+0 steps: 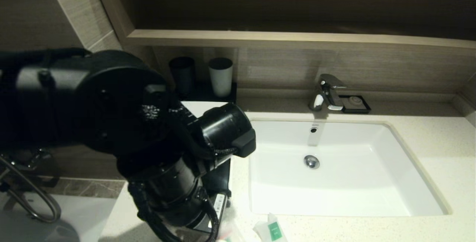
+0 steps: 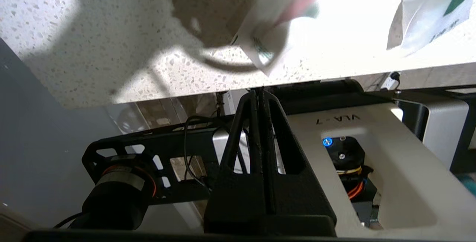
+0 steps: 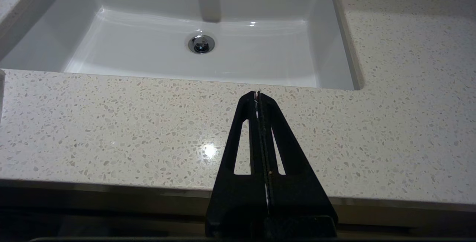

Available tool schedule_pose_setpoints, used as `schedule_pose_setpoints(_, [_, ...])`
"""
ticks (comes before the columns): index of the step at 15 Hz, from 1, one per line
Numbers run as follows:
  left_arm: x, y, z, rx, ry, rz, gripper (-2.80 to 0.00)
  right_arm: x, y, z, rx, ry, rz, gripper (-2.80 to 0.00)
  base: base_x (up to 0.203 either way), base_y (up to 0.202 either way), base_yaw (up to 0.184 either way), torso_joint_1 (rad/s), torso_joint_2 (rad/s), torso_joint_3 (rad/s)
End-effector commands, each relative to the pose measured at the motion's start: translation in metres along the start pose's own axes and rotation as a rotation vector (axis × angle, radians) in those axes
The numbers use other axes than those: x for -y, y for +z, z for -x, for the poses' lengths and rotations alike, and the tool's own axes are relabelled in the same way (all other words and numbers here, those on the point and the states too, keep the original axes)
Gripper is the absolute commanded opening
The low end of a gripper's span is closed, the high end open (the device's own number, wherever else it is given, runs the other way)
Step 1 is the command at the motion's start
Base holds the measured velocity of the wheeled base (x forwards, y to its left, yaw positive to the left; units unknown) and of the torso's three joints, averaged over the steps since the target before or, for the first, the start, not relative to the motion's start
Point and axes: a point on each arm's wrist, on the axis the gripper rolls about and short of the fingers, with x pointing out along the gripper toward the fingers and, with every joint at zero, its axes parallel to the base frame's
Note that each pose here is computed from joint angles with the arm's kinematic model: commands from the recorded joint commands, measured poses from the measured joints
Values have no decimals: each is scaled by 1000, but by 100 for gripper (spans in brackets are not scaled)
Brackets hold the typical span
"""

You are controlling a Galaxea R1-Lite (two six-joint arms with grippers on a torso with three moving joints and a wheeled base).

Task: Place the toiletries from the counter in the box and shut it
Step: Pick up the bathroom toiletry

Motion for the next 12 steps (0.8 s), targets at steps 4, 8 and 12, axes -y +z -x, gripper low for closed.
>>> schedule_pose_setpoints(4, [15,14,-25,-31,62,-16,-280,0,0,0,0,2,1,-280,0,0,0,0,0,0])
schedule_pose_setpoints(8, [20,20,-38,-52,82,-16,-280,0,0,0,0,0,1,-280,0,0,0,0,0,0])
schedule_pose_setpoints(12, [20,25,-46,-69,94,-52,-280,0,0,0,0,0,1,-280,0,0,0,0,0,0])
